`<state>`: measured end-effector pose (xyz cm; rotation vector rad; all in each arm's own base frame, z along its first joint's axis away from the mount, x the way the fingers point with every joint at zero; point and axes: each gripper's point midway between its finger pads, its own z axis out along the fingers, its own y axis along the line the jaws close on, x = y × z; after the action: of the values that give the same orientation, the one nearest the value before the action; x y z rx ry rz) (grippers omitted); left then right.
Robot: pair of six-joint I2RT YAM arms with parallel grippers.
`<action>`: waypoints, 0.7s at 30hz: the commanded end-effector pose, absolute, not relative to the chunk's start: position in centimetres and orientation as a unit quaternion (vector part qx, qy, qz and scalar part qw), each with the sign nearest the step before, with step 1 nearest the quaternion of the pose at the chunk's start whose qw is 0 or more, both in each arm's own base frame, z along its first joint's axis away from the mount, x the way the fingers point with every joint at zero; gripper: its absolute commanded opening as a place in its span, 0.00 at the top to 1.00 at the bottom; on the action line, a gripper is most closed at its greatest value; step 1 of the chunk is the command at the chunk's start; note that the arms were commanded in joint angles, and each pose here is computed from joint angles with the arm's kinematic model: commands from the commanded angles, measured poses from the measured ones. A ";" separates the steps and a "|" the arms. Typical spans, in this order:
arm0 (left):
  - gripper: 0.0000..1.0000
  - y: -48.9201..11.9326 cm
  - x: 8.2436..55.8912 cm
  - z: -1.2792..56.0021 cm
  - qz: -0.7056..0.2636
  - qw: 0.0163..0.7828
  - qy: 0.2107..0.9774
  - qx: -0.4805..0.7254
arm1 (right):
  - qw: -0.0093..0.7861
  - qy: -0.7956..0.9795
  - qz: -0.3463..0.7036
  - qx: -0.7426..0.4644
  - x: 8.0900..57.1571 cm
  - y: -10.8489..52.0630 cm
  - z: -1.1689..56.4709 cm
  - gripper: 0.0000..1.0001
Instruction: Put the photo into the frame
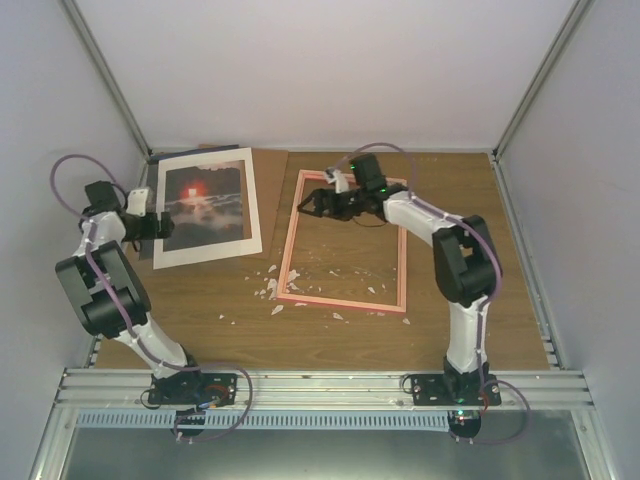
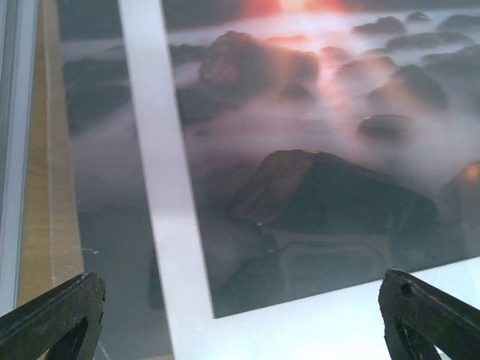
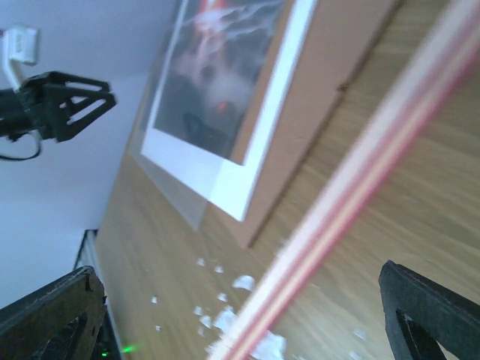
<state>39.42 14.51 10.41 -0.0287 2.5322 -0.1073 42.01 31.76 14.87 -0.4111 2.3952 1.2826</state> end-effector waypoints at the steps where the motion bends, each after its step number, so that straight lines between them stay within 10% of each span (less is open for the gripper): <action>1: 0.01 16.0 39.7 9.5 -0.085 0.298 0.950 -0.030 | 0.155 0.835 0.505 -0.154 40.7 38.3 15.7 0.00; 21: 0.05 18.1 37.2 2.4 -0.061 0.251 0.963 -0.075 | 0.049 0.896 0.435 -0.079 35.5 48.8 8.3 0.01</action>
<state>38.46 18.52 3.45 -0.1889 2.6213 -0.1745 37.01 47.96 10.98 -0.3260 2.6178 1.3627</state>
